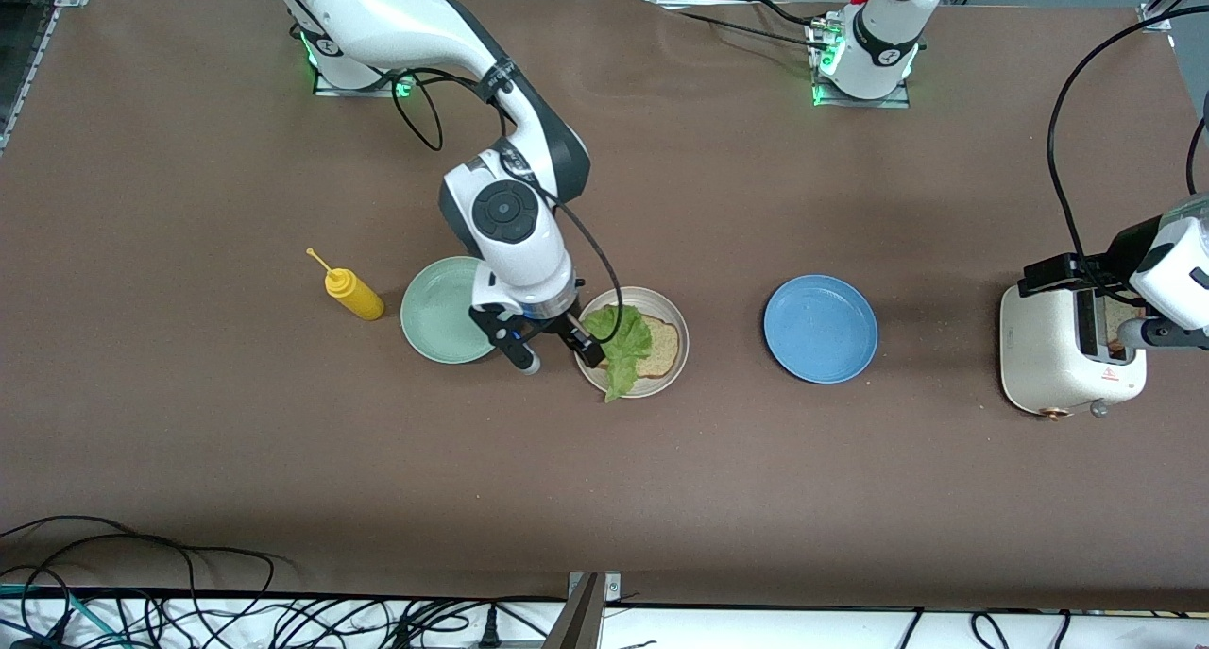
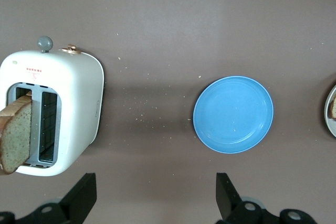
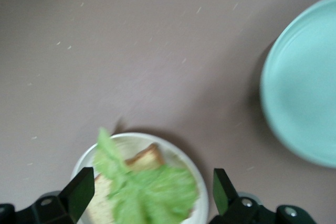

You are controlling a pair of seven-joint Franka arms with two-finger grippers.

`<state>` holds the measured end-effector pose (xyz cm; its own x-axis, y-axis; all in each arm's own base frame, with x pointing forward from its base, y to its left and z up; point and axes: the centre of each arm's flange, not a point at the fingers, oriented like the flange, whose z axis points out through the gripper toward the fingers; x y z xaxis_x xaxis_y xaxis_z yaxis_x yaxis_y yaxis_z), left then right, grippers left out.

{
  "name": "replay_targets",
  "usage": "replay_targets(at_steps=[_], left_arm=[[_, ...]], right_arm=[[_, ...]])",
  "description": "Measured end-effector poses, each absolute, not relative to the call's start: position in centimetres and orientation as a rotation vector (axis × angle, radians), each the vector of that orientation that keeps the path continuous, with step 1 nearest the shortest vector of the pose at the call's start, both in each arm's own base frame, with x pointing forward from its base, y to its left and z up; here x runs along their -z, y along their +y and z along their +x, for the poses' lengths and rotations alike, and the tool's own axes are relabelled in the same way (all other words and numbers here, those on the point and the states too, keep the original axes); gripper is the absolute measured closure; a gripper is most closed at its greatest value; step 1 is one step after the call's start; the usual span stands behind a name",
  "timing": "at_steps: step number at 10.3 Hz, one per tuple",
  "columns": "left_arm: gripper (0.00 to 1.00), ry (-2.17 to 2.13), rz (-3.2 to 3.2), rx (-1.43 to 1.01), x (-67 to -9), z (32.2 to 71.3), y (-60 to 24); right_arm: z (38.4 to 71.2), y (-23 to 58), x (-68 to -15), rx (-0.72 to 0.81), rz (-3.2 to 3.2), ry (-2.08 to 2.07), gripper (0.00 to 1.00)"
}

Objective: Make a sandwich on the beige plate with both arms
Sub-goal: 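Release the lettuce onto the bread and withdraw the right gripper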

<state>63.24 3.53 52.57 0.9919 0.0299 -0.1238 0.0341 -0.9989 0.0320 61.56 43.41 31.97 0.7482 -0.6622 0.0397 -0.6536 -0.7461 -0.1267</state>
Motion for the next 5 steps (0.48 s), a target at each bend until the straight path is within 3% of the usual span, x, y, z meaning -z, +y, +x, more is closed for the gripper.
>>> replay_targets(at_steps=[5], left_arm=[[0.0,0.075,3.132,0.233,-51.2,63.4,6.1]], right_arm=[[63.1,34.0,-37.9,0.044,-3.162,0.861,0.0]])
